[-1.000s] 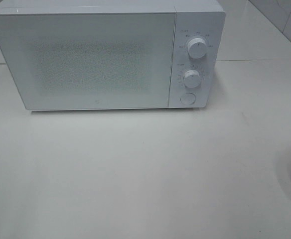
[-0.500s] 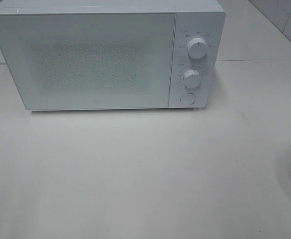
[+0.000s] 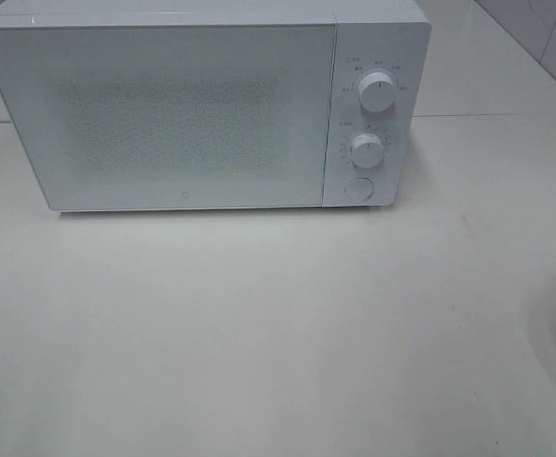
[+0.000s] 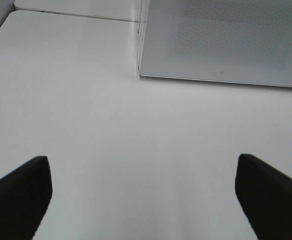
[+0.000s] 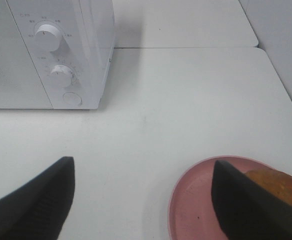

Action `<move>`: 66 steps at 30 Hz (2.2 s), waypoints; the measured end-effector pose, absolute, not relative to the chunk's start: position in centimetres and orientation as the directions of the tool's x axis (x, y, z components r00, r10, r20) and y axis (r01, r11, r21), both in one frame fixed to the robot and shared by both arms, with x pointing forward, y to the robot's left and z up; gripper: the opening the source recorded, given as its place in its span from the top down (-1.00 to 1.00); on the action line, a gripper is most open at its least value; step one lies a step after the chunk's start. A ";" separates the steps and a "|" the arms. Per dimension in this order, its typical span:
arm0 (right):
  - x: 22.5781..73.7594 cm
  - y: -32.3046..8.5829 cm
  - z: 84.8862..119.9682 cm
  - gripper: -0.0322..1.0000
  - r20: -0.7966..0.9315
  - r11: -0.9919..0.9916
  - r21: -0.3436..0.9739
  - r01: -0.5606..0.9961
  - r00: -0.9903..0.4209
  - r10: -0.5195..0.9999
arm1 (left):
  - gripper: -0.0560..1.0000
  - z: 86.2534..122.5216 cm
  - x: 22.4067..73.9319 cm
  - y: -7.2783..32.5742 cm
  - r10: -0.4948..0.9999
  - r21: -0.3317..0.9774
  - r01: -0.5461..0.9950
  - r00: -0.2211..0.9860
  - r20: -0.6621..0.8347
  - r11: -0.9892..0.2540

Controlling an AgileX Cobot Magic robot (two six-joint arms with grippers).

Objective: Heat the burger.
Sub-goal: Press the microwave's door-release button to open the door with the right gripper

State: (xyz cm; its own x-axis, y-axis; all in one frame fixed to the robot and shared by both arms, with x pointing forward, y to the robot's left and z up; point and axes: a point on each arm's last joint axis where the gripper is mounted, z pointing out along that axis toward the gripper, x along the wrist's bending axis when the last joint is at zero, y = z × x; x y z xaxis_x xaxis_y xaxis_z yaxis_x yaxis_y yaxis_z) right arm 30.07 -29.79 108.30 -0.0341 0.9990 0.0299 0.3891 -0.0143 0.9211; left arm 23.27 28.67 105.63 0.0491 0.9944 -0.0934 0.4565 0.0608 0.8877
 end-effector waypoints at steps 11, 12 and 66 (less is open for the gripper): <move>32.9 -29.2 108.2 -0.45 0.025 -0.003 0.915 0.405 -0.050 0.998 | -0.83 105.6 23.3 28.7 0.994 0.888 0.456 0.049 -0.093 0.061; 32.9 -29.2 108.2 -0.45 0.025 -0.003 0.915 0.405 -0.050 0.998 | -0.83 105.6 23.3 28.7 0.994 0.888 0.456 0.049 -0.093 0.061; 44.0 -25.1 98.9 -0.45 0.029 0.033 0.967 0.254 -0.236 0.971 | -0.83 105.6 23.3 28.7 0.994 0.888 0.456 0.049 -0.093 0.061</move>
State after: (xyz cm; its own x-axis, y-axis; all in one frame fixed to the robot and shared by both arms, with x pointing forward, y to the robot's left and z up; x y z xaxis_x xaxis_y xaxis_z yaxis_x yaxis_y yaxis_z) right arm 44.01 -25.08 98.87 -0.2364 0.9712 0.0291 0.2538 0.0329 0.9667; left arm 23.27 28.67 105.63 0.0491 0.9944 -0.0934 0.4565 0.0608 0.8877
